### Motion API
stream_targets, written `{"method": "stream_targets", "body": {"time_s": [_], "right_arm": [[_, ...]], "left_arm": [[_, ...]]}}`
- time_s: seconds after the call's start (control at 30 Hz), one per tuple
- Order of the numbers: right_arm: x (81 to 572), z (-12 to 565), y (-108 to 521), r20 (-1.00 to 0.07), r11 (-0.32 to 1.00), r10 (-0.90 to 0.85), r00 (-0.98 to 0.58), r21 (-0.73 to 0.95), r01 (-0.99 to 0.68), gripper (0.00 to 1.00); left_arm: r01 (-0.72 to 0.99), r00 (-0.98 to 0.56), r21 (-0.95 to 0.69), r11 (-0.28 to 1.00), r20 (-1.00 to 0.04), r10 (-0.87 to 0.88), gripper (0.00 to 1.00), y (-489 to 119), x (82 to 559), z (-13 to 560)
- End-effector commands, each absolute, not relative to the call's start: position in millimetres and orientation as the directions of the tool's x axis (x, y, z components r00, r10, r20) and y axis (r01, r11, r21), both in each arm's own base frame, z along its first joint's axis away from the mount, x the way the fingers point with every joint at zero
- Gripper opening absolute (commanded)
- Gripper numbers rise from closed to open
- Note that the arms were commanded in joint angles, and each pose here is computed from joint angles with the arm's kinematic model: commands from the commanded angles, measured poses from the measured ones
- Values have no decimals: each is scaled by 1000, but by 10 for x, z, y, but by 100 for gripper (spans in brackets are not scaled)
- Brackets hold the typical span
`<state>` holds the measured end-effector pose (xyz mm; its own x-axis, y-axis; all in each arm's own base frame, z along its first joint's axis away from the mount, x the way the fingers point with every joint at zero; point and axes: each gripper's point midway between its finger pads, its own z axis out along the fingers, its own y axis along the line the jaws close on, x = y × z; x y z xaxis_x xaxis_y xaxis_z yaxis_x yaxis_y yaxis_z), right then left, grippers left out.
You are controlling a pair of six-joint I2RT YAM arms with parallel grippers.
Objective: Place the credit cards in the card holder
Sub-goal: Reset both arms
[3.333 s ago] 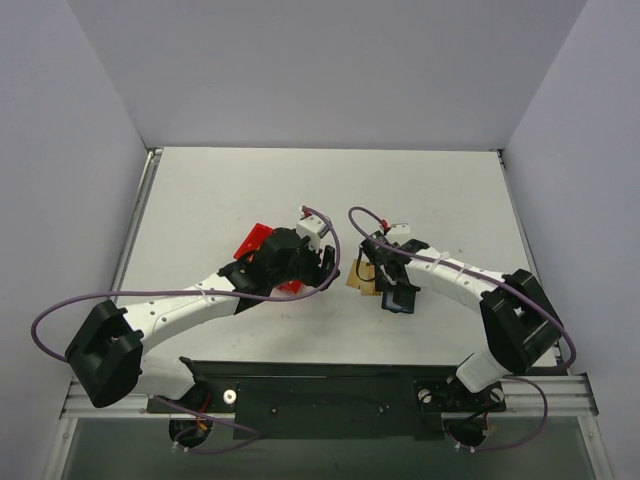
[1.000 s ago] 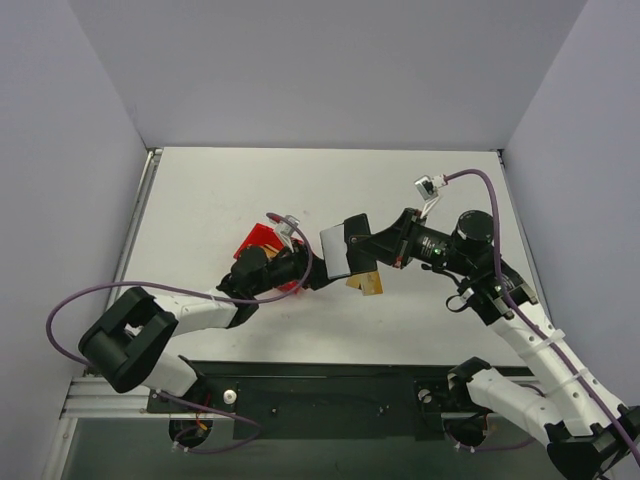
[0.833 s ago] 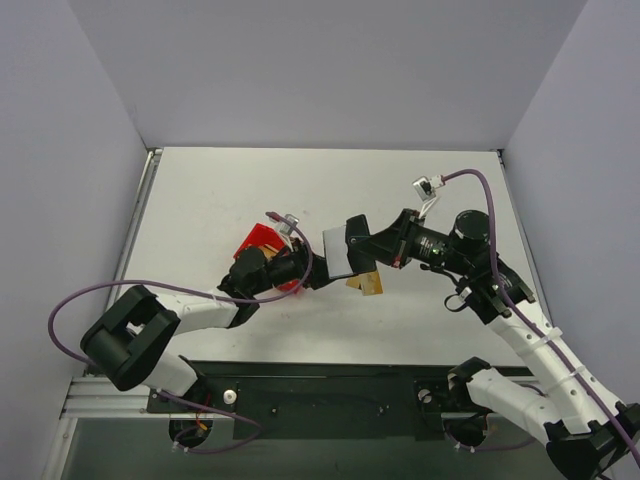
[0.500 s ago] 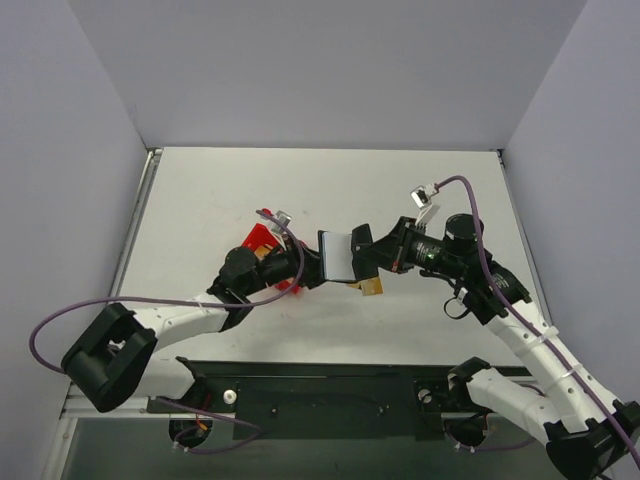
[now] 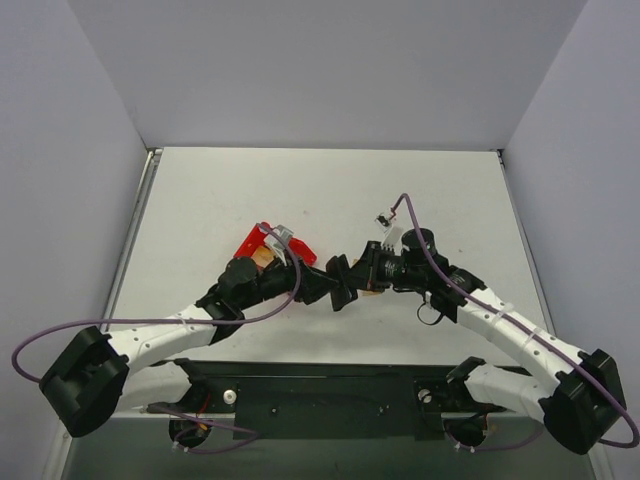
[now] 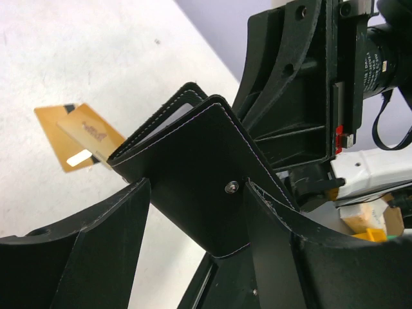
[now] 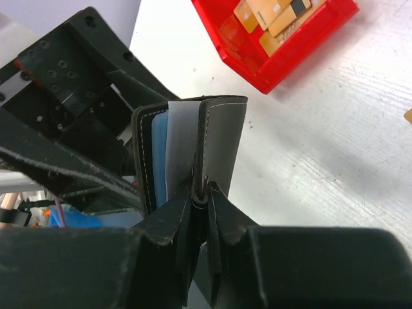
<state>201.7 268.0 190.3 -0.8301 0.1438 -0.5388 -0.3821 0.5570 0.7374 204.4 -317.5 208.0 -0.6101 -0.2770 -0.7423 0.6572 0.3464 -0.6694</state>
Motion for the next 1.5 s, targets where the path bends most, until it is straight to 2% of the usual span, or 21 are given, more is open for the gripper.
{"method": "stream_targets", "body": {"time_s": [0.0, 0.1, 0.33, 0.6, 0.73, 0.83, 1.1, 1.27, 1.47], "right_arm": [[2094, 1943, 2880, -539, 462, 190, -821, 787, -410, 6], [2099, 1777, 2920, -505, 451, 196, -841, 808, -380, 6], [2027, 1134, 2830, -413, 513, 206, -887, 817, -261, 9], [1962, 622, 2712, -347, 587, 209, -914, 792, -167, 12], [1915, 413, 2595, -331, 659, 195, -923, 742, -127, 20], [1991, 383, 2464, -381, 724, 201, -902, 678, -125, 32], [2105, 496, 2068, -505, 861, 166, -847, 493, -126, 48], [2200, 664, 1852, -579, 906, 163, -799, 408, -112, 52], [2239, 649, 1637, -596, 945, 146, -789, 321, -67, 52]], "left_arm": [[642, -628, -651, 404, -749, -209, 70, -3231, 1978, 1794], [619, -651, -653, 436, -738, -180, 70, -3257, 1950, 1625], [572, -689, -626, 530, -718, -105, 69, -3278, 1917, 1265], [529, -763, -643, 554, -646, -20, 64, -3430, 1732, 674], [517, -784, -658, 547, -621, -6, 62, -3519, 1677, 531], [515, -790, -667, 539, -613, -4, 62, -3577, 1675, 503], [549, -772, -650, 525, -635, 21, 61, -3719, 1737, 604], [570, -758, -640, 515, -651, 31, 61, -3811, 1794, 696], [597, -734, -617, 513, -678, 39, 61, -3885, 1874, 806]]}}
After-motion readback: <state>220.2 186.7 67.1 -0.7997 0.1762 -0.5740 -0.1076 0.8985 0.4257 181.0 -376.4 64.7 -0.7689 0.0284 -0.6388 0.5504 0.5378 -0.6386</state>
